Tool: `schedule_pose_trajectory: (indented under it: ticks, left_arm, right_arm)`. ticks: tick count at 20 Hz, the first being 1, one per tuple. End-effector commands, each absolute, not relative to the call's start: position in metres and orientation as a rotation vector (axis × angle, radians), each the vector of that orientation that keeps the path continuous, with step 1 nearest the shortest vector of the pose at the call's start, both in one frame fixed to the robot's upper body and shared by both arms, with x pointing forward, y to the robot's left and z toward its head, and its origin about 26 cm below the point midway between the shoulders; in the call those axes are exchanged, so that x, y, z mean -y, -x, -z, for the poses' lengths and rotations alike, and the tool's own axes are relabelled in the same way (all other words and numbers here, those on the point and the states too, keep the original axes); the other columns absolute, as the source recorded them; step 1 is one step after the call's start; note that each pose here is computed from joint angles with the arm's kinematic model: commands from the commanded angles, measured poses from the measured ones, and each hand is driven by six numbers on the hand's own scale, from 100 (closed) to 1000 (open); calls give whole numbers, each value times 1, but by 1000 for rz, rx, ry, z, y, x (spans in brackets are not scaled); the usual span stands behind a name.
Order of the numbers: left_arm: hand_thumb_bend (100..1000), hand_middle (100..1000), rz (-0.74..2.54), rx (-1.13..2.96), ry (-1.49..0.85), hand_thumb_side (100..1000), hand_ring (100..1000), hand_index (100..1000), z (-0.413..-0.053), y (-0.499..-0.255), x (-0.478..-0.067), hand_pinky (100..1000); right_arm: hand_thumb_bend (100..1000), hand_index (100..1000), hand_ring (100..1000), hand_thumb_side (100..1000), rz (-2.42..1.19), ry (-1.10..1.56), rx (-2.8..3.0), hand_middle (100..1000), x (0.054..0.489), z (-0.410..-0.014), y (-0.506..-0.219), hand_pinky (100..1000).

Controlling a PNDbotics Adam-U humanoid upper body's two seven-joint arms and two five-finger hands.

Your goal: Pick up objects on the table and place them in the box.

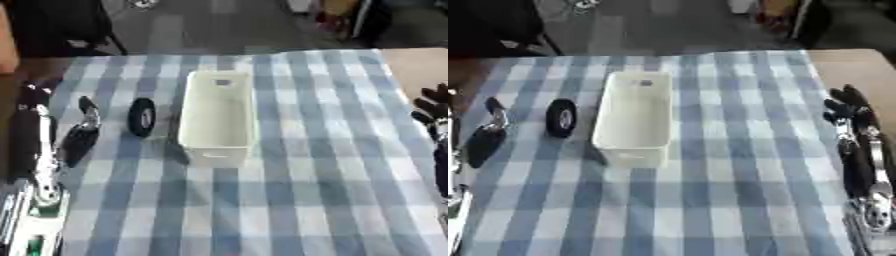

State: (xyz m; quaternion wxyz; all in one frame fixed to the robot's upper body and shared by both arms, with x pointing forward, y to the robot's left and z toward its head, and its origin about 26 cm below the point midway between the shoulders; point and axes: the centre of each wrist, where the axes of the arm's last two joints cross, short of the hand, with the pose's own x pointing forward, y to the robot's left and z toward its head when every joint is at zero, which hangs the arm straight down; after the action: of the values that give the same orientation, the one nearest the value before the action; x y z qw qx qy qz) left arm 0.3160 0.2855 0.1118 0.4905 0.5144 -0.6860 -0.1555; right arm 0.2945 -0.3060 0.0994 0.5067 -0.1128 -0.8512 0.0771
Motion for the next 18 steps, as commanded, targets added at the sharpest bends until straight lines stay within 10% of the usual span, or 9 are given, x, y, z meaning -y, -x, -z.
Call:
schedule_pose_trajectory:
  ticks: [1, 5, 18]
  left_arm:
    - [866, 1000, 404, 1728, -1261, 784, 930, 920, -122, -316, -283, 803]
    - [1000, 1000, 463, 1770, -1243, 927, 935, 930, -123, -315, -283, 832]
    - [1000, 1000, 519, 1721, -1238, 810, 944, 935, -118, -316, -284, 845]
  right_arm:
    - [100, 968, 880, 715, -192, 279, 2073, 870, 307, -106, -296, 871]
    - [100, 968, 880, 715, -192, 279, 2073, 870, 307, -106, -296, 871]
    - [100, 968, 880, 714, -192, 280, 2073, 870, 307, -106, -296, 871]
